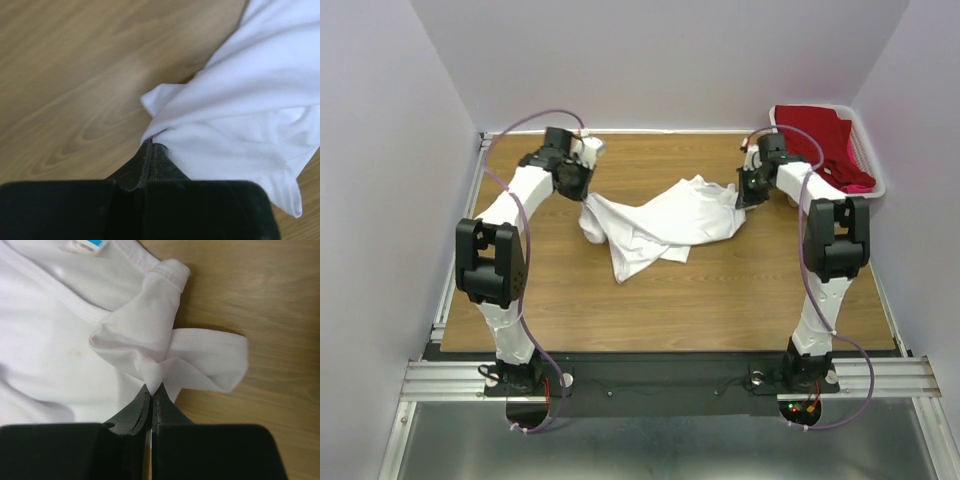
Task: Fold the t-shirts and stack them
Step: Flatten the tshirt out
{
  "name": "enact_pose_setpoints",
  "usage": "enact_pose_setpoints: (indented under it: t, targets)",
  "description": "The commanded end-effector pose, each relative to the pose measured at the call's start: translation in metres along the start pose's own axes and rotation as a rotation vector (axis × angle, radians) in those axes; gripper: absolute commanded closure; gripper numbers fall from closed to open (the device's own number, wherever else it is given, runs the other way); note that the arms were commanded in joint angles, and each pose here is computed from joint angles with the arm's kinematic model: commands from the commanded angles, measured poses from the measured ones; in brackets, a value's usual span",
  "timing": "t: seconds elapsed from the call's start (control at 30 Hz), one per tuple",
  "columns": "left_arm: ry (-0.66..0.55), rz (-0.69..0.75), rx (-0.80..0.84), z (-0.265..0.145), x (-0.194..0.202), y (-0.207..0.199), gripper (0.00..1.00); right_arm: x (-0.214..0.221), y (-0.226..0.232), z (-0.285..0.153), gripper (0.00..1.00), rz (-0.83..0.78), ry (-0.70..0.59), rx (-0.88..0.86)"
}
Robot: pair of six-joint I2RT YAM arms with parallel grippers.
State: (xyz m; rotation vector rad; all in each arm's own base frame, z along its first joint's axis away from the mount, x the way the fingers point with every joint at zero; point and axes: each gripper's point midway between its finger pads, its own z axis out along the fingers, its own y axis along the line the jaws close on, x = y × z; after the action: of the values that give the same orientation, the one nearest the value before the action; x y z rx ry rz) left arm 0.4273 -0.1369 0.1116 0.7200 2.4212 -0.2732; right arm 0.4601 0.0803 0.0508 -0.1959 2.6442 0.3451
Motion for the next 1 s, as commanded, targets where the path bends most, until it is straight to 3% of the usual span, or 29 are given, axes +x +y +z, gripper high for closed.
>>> enact_pose_setpoints:
  t: [0.0, 0.3, 0.47, 0.67, 0.8, 0.97]
  targets:
    - [-0.211, 0.014, -0.047, -0.078, -0.064, 0.035, 1.00, -0.086, 0.000, -0.090, 0.99, -0.007, -0.295, -0.033]
    - [-0.287, 0.052, -0.093, -0.116, -0.081, 0.047, 1.00, -0.116, 0.012, -0.143, 0.99, -0.036, -0.413, -0.043]
    - [-0.234, 0.056, -0.091, -0.116, -0.064, 0.055, 1.00, -0.115, 0.012, -0.149, 0.99, -0.042, -0.414, -0.042]
    - [-0.280, 0.134, 0.007, -0.154, -0.050, 0.031, 1.00, -0.101, 0.035, -0.182, 0.99, -0.097, -0.441, -0.111]
    - [-0.336, 0.175, 0.055, -0.193, -0.045, 0.009, 1.00, -0.102, 0.060, -0.247, 0.99, -0.163, -0.568, -0.145]
    - [-0.306, 0.185, 0.079, -0.195, -0.031, 0.001, 1.00, -0.101, 0.064, -0.259, 0.99, -0.150, -0.582, -0.148]
